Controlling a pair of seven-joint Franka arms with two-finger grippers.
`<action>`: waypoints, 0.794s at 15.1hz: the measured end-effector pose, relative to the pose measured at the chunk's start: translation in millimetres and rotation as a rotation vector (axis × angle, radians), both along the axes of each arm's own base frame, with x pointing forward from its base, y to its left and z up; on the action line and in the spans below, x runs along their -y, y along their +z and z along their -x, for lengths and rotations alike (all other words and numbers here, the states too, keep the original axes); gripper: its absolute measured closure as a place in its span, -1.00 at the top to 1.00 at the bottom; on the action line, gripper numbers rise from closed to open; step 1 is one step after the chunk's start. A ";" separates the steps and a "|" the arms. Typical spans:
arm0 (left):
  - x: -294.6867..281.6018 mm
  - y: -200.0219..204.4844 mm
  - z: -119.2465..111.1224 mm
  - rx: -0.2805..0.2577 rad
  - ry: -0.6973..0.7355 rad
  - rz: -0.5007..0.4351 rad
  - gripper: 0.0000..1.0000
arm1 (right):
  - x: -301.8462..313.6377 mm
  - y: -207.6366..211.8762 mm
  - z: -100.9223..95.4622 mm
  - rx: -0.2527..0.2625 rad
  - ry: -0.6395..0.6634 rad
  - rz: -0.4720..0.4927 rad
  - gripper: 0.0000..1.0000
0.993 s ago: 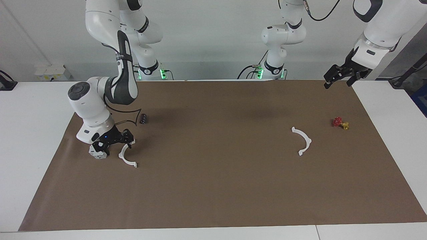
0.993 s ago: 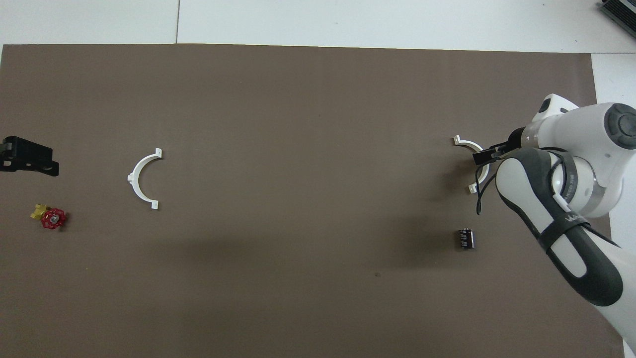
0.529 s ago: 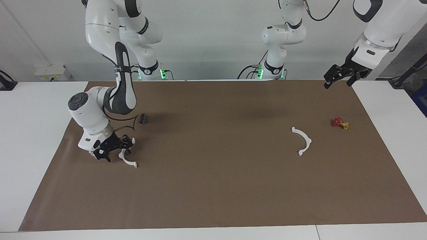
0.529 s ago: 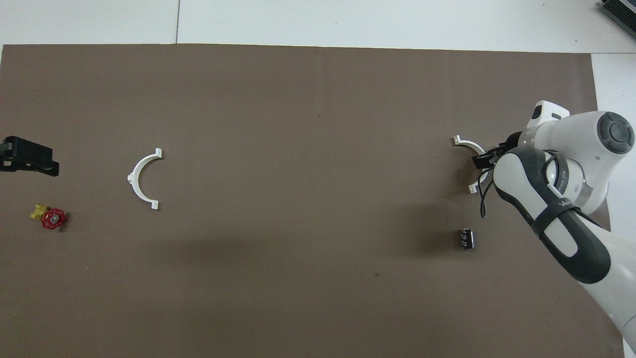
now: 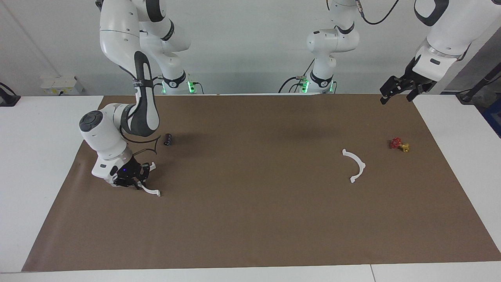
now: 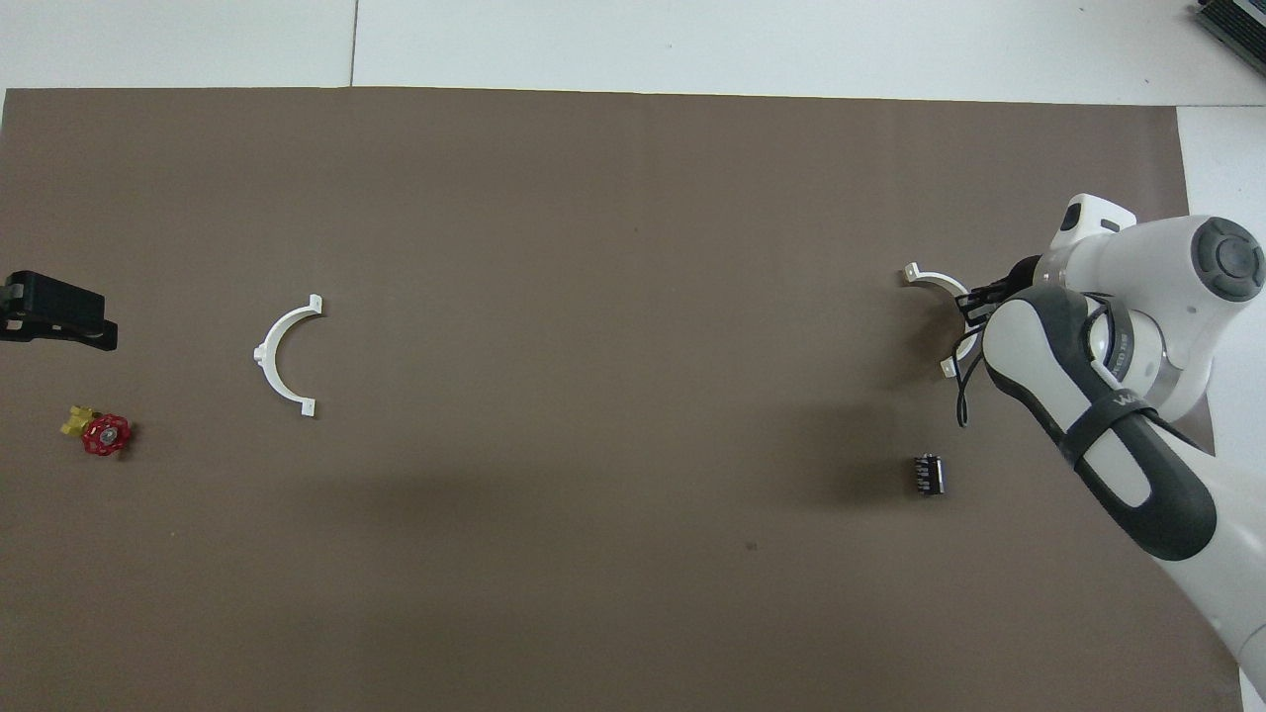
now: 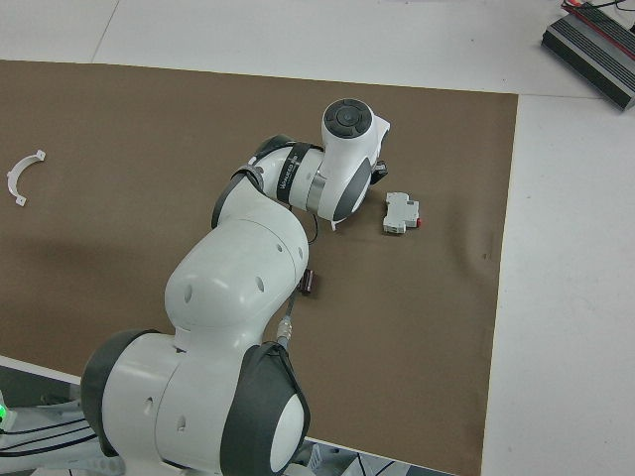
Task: Assemble drain pipe with both arms
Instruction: 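Reach the right gripper to the white half-ring farther from the robot, then grasp the white half-ring with the right gripper and lift it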
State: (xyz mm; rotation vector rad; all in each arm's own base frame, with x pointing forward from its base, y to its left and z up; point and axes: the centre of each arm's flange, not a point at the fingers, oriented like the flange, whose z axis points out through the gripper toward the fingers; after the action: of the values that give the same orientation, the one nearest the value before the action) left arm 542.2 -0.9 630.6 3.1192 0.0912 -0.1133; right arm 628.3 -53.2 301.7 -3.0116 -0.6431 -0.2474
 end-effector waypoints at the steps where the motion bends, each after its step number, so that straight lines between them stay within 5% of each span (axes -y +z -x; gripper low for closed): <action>1: 0.0 0.0 0.0 0.000 0.000 0.000 1.00 | -4.3 6.3 -3.3 -0.009 -0.019 -0.009 -0.59; 7: 0.0 0.0 0.0 0.000 0.000 0.000 1.00 | -140.2 78.1 -23.3 -0.086 -0.205 -0.008 -0.59; 12: 0.0 0.0 0.0 0.000 0.000 0.000 1.00 | -273.7 81.8 5.6 -0.106 -0.293 -0.024 -0.59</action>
State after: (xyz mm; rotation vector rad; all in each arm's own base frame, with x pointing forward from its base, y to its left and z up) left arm 542.2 -0.9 630.6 3.1192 0.0912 -0.1134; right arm 622.6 220.4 383.5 -3.0603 -0.1873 -0.1050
